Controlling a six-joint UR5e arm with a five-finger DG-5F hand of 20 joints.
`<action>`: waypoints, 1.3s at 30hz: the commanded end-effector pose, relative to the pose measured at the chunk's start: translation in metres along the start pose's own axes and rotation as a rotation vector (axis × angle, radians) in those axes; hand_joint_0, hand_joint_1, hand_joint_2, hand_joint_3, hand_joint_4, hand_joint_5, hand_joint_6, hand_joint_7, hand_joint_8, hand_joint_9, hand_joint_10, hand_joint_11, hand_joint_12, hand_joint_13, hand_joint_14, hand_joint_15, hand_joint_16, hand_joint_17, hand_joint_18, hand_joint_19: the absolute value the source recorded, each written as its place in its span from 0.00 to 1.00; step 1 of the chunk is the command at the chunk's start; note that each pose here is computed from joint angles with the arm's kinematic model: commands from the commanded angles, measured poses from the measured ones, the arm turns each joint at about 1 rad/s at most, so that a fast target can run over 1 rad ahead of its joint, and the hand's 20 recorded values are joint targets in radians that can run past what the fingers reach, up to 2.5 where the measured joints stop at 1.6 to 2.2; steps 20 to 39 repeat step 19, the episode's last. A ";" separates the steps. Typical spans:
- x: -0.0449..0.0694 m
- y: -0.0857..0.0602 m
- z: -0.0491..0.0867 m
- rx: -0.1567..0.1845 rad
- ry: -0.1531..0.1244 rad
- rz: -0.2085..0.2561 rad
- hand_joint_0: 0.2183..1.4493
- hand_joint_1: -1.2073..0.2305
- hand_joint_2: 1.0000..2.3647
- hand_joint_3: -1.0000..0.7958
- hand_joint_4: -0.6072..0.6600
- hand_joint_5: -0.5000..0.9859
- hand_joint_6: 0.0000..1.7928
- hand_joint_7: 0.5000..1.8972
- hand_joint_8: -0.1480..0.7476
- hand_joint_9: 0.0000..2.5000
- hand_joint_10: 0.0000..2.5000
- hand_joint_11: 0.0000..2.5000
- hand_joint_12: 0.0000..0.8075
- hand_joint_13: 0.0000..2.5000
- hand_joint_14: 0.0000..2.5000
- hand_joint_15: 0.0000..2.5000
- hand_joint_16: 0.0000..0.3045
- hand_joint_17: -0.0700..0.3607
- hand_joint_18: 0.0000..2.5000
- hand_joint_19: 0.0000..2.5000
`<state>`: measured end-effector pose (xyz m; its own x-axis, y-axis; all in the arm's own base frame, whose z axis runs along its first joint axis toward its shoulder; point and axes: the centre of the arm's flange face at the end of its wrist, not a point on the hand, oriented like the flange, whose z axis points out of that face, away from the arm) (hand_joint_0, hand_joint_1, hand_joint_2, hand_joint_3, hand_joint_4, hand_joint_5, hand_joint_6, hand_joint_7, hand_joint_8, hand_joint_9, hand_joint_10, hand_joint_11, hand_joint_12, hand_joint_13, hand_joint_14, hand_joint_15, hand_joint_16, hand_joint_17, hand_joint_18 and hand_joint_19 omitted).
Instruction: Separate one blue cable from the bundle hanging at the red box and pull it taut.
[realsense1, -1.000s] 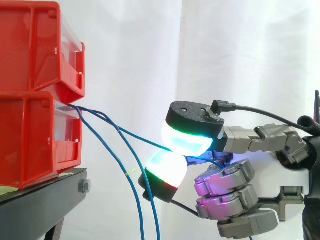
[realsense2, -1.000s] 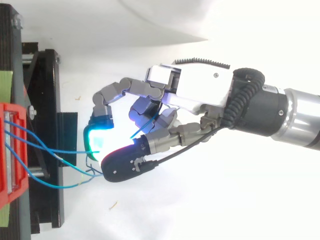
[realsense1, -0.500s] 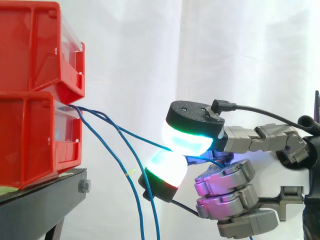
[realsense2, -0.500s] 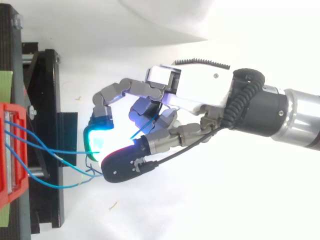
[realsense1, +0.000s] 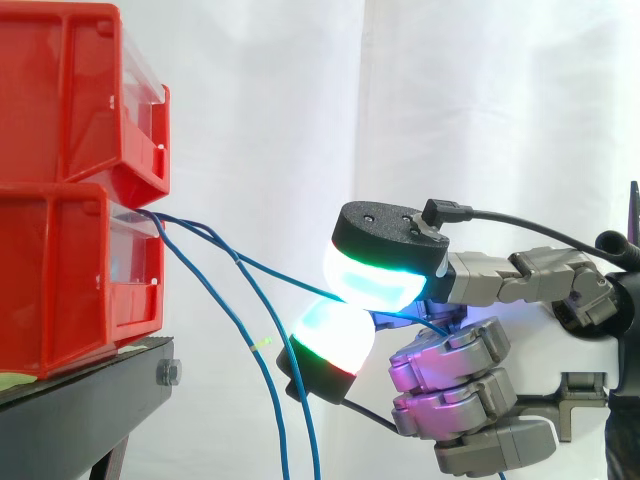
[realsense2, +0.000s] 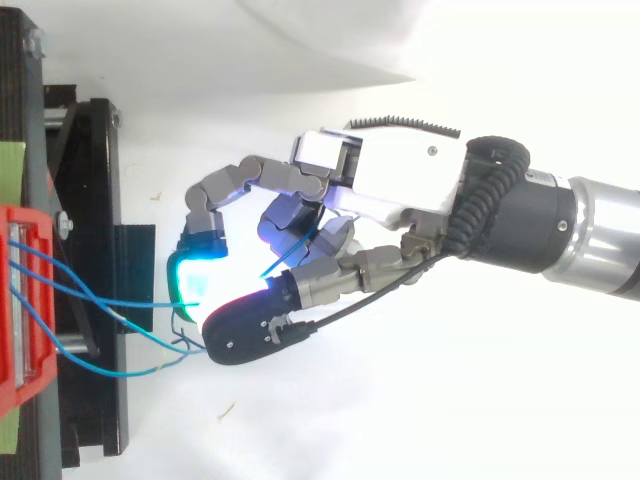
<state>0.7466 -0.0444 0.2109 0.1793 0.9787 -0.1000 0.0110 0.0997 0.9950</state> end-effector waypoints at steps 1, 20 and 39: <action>0.000 0.000 0.000 0.000 -0.001 0.000 0.37 0.34 0.02 0.49 0.54 0.22 0.49 0.51 0.58 0.41 0.80 0.66 0.53 0.33 1.00 0.67 0.14 0.38 0.61 0.73; 0.000 -0.001 0.000 0.001 0.000 0.000 0.37 0.34 0.02 0.48 0.54 0.22 0.49 0.51 0.59 0.42 0.80 0.67 0.53 0.34 1.00 0.67 0.14 0.38 0.61 0.73; 0.000 -0.001 0.000 0.001 0.000 0.000 0.37 0.34 0.02 0.48 0.54 0.22 0.49 0.51 0.59 0.42 0.80 0.67 0.53 0.34 1.00 0.67 0.14 0.38 0.61 0.73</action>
